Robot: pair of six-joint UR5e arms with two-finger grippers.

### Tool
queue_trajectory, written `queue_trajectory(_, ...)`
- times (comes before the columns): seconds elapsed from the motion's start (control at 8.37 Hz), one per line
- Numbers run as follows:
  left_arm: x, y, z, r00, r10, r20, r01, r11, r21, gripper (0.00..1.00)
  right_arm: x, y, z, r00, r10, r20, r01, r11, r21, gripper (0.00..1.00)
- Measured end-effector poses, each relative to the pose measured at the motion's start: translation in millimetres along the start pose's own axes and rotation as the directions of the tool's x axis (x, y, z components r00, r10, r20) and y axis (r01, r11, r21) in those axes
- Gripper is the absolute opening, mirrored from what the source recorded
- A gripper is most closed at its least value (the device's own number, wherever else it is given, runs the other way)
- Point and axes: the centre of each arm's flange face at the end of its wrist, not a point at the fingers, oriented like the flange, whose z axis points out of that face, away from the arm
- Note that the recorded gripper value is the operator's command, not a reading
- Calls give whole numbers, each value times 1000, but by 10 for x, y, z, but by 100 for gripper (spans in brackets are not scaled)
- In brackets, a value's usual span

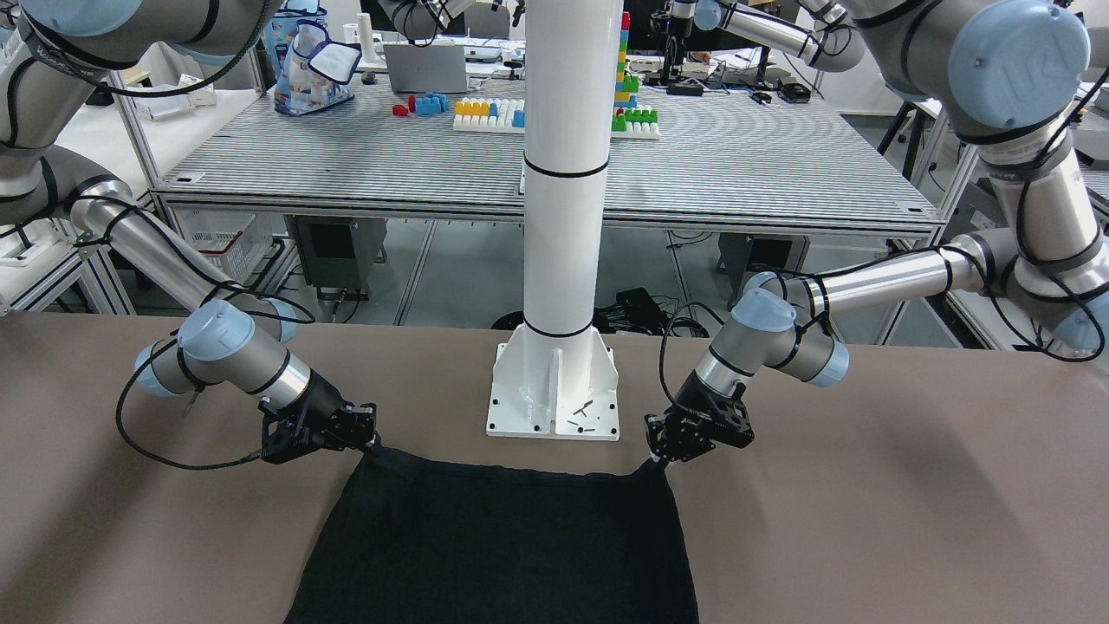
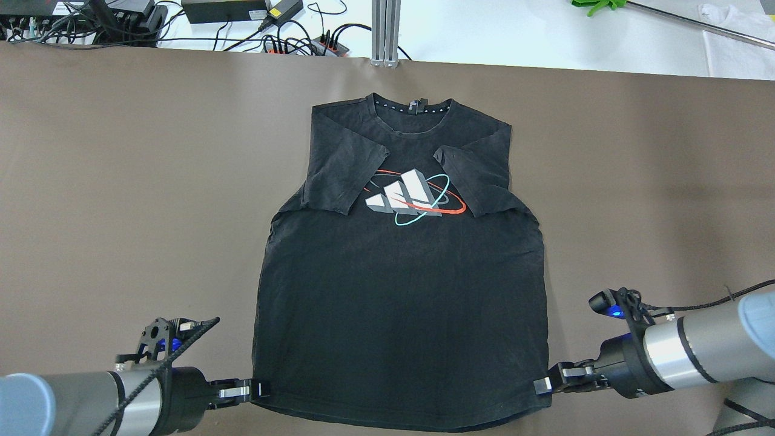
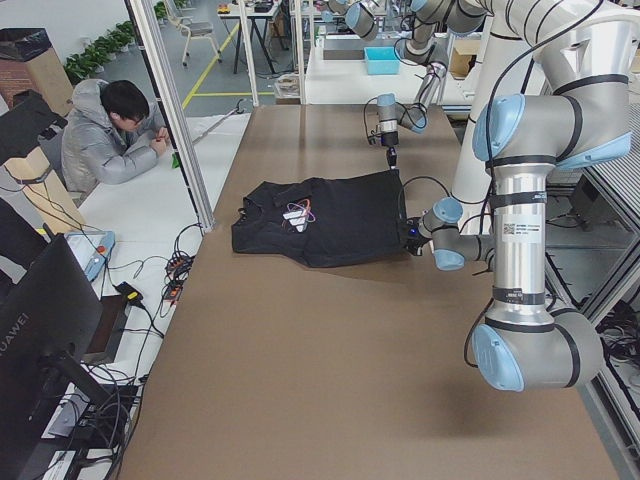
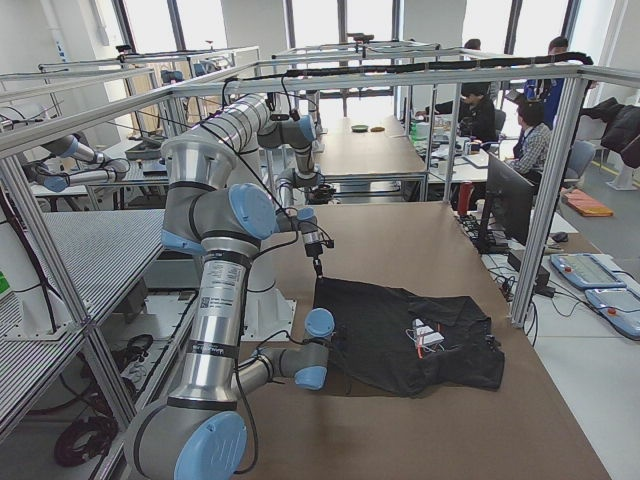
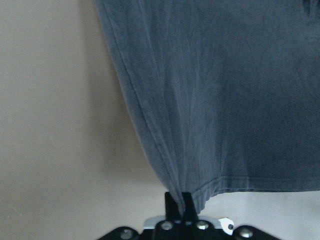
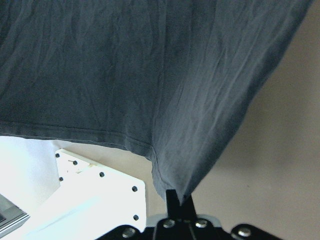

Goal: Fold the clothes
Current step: 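Lift the hem with both grippers and fold it toward the collar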

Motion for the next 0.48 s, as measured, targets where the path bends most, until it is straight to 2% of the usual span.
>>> queue_trajectory(0.24, 177, -104, -515, 998, -4, -65, -1, 997, -80, 0, -262, 127, -580, 996, -11, 89, 19, 996, -88, 0)
queue_trajectory(0.48, 320, -10, -1011, 990, 48, -130, -71, 982, -177, 0, -409, 377, -951, 981, 14, 195, 21, 984, -179, 0)
